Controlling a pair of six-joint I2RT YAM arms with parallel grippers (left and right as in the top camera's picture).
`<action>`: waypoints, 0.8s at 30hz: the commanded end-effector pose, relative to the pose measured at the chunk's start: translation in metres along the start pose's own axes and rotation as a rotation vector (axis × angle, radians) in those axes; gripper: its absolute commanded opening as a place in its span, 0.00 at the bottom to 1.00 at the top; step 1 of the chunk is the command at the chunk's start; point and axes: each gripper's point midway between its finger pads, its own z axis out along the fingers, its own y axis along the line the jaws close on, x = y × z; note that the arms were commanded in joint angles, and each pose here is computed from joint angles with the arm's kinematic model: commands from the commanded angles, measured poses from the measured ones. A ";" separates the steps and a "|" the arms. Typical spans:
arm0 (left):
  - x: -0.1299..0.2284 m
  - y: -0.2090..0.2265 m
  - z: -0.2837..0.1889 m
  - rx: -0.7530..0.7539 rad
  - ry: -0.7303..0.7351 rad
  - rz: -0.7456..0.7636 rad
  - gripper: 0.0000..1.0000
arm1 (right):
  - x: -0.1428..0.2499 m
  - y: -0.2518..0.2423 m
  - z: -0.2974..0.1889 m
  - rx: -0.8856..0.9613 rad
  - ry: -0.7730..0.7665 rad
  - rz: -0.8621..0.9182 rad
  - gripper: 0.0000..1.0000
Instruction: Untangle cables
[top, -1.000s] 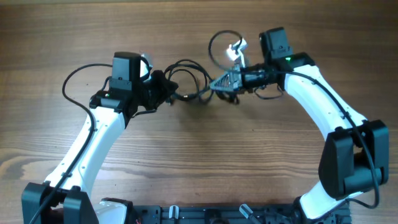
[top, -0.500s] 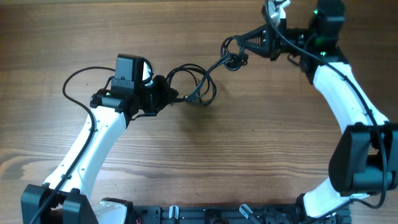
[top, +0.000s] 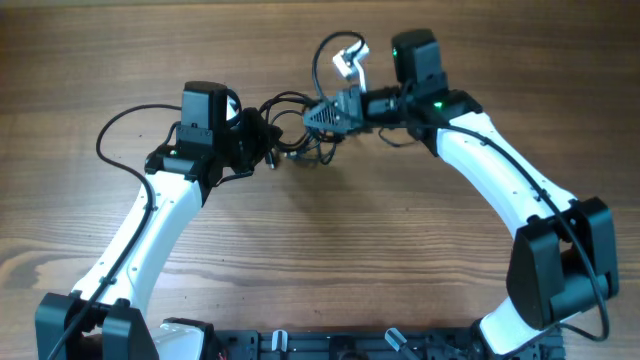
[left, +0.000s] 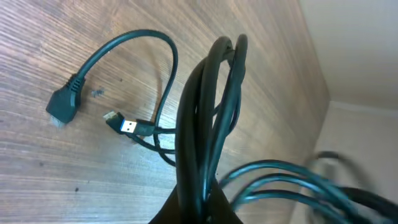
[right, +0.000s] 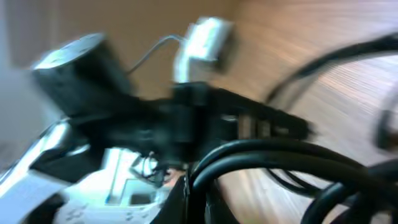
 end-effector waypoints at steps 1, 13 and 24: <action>0.000 0.000 0.001 0.001 -0.001 -0.007 0.04 | -0.011 0.009 0.005 0.062 -0.065 0.013 0.05; 0.016 0.046 -0.004 -0.202 0.041 -0.030 0.04 | -0.081 0.059 -0.102 -0.159 -0.250 0.057 0.04; 0.069 -0.003 -0.012 0.149 0.341 0.365 0.04 | -0.018 -0.171 -0.202 0.953 -0.430 0.299 0.22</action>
